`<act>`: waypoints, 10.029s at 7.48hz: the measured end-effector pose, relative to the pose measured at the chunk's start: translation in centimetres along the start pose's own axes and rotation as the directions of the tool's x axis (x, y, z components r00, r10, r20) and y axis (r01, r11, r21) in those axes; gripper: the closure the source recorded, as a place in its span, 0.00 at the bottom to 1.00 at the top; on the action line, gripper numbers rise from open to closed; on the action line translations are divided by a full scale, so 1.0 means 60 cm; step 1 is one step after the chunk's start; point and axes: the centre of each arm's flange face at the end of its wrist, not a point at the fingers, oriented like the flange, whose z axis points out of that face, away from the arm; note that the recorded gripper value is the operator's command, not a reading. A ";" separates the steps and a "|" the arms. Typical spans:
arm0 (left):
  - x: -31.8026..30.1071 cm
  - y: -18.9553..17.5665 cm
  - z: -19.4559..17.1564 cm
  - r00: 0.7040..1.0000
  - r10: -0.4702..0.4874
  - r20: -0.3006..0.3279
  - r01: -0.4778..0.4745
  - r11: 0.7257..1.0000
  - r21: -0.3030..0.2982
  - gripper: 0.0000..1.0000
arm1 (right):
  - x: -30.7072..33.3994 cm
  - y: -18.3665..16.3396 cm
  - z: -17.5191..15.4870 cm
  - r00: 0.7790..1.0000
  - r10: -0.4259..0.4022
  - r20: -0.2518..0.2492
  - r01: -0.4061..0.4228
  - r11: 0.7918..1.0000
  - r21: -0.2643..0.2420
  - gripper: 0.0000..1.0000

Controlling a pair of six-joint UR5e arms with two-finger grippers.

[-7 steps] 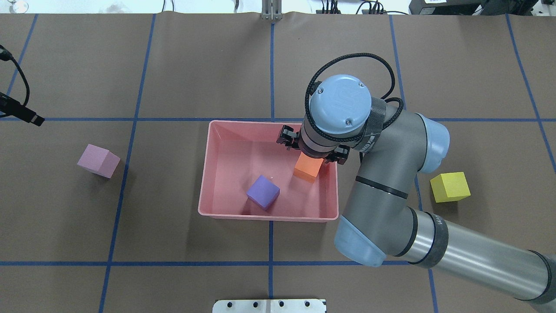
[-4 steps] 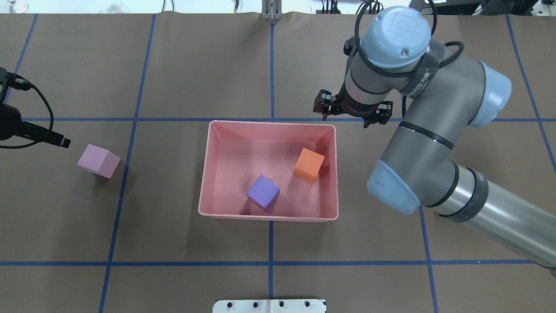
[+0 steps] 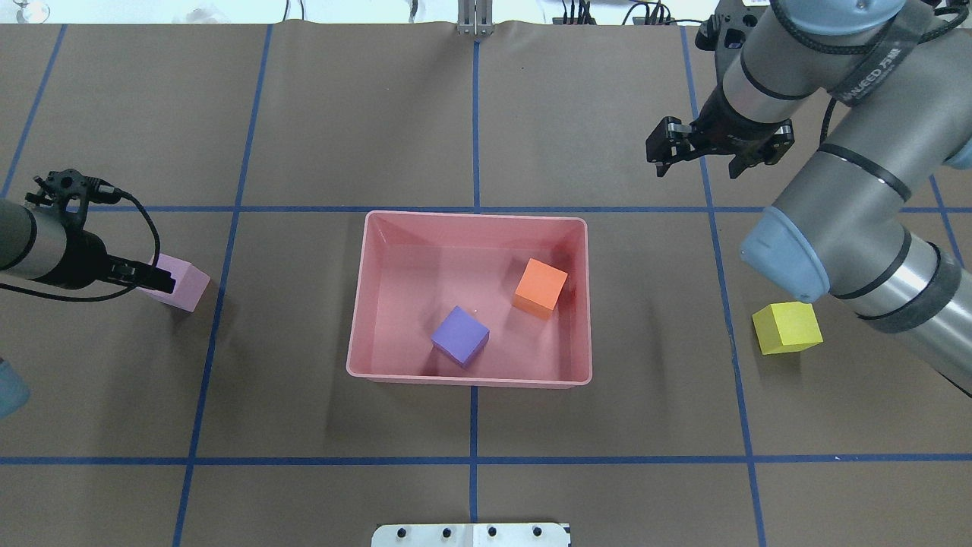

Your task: Place blocks into pink bin with both arms

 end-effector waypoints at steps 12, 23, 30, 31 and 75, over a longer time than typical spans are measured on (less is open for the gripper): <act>0.270 -0.089 -0.144 1.000 -0.001 0.002 0.001 0.997 -0.079 0.82 | 0.324 0.005 0.060 0.978 -0.204 -0.034 0.202 0.978 -0.059 0.00; 0.531 -0.202 -0.230 0.999 0.027 -0.025 -0.030 0.992 -0.121 0.00 | 0.313 0.104 0.092 0.982 -0.185 0.041 0.187 0.981 -0.057 0.00; 0.149 -0.222 -0.230 0.964 0.263 0.028 -0.253 0.949 -0.187 0.00 | 0.264 0.249 0.195 0.987 -0.154 0.032 0.155 0.988 -0.017 0.00; 0.145 -0.221 -0.228 0.964 0.264 0.029 -0.254 0.948 -0.189 0.00 | 0.265 0.264 0.209 0.987 -0.161 0.021 0.161 0.987 -0.014 0.00; -0.534 0.010 -0.294 0.996 -0.029 0.084 0.039 0.993 -0.113 0.00 | 0.836 0.059 -0.019 0.968 -0.247 -0.046 0.237 0.958 -0.161 0.00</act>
